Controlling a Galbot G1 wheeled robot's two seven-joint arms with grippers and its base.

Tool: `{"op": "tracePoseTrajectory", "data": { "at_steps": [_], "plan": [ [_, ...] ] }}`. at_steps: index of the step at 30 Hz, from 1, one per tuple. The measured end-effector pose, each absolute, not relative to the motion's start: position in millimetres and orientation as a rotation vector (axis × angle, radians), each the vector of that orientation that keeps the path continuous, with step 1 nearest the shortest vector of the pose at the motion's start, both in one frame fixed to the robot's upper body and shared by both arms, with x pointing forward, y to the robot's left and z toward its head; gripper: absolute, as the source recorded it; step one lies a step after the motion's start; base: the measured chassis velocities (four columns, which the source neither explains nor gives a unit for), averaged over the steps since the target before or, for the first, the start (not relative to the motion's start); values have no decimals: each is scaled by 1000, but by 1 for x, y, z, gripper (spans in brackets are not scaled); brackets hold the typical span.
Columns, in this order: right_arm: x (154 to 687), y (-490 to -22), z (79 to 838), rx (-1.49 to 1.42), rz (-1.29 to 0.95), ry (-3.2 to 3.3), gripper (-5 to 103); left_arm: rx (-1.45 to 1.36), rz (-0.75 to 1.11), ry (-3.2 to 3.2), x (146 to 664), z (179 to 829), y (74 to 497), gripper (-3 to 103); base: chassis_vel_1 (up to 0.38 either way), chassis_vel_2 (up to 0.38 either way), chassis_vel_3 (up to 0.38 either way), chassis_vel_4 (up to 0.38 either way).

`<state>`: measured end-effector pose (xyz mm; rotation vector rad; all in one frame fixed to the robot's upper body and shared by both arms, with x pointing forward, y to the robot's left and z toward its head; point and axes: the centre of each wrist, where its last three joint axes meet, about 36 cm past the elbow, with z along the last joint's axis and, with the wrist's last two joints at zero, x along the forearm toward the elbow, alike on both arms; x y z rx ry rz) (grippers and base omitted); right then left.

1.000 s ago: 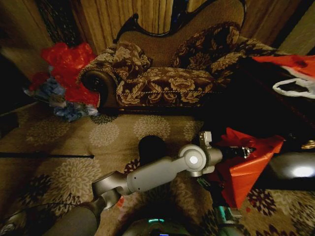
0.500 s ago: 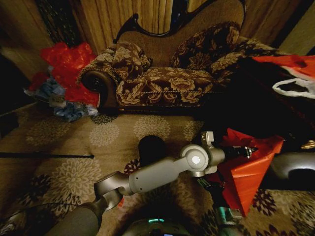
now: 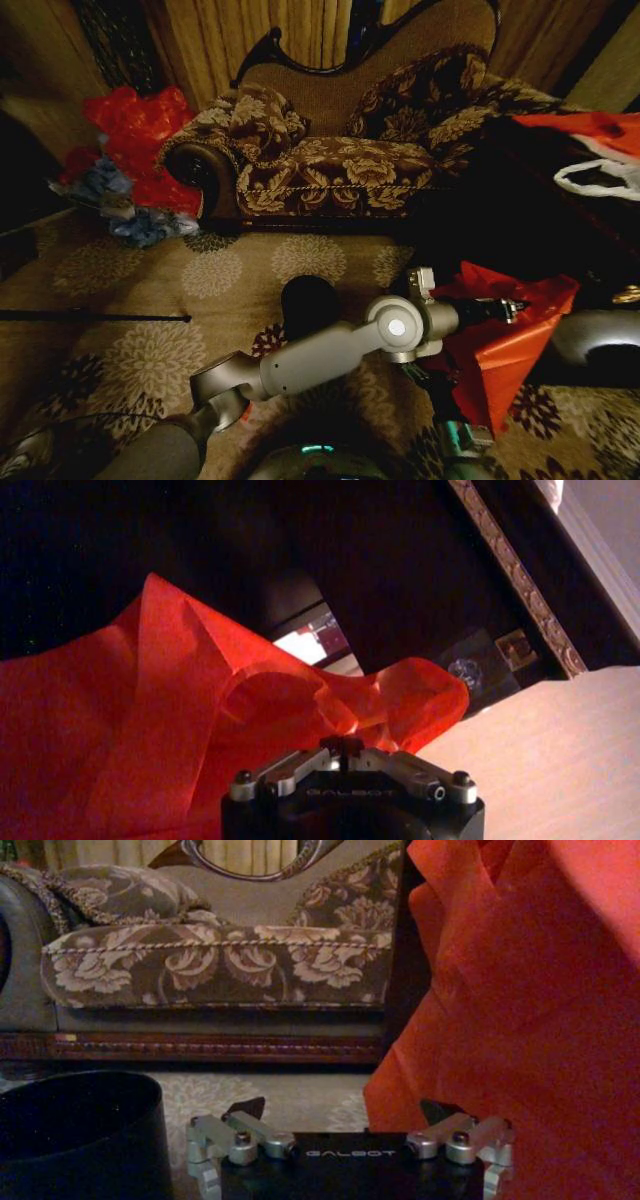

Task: Place a garbage bag over the trash bin.

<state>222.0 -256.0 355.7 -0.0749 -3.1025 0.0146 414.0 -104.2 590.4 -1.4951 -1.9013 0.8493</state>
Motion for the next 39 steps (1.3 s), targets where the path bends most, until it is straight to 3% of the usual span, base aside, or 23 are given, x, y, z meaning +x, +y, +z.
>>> {"op": "tracePoseTrajectory", "data": {
  "at_steps": [4, 5, 8, 17, 39],
  "plan": [
    [223, -256, 355, -84, 15, -3103, 100, -1486, 846, -1906, 414, 589, -104, -1, 0, 0, 0, 0],
    [223, -256, 355, -87, 16, -3101, 100, -1482, 844, -1906, 414, 588, -104, 10, 0, 0, 0, 0],
    [223, -256, 354, -89, 16, -3099, 100, -1475, 842, -1908, 414, 586, -103, 12, 0, 0, 0, 0],
    [223, -255, 354, -89, 12, -3099, 100, -1474, 831, -1908, 413, 581, -100, 0, 0, 0, 0, 0],
    [220, -254, 354, -83, 23, -3090, 100, -1445, 844, -1929, 409, 559, -68, 0, 0, 0, 0, 0]
  ]
}}
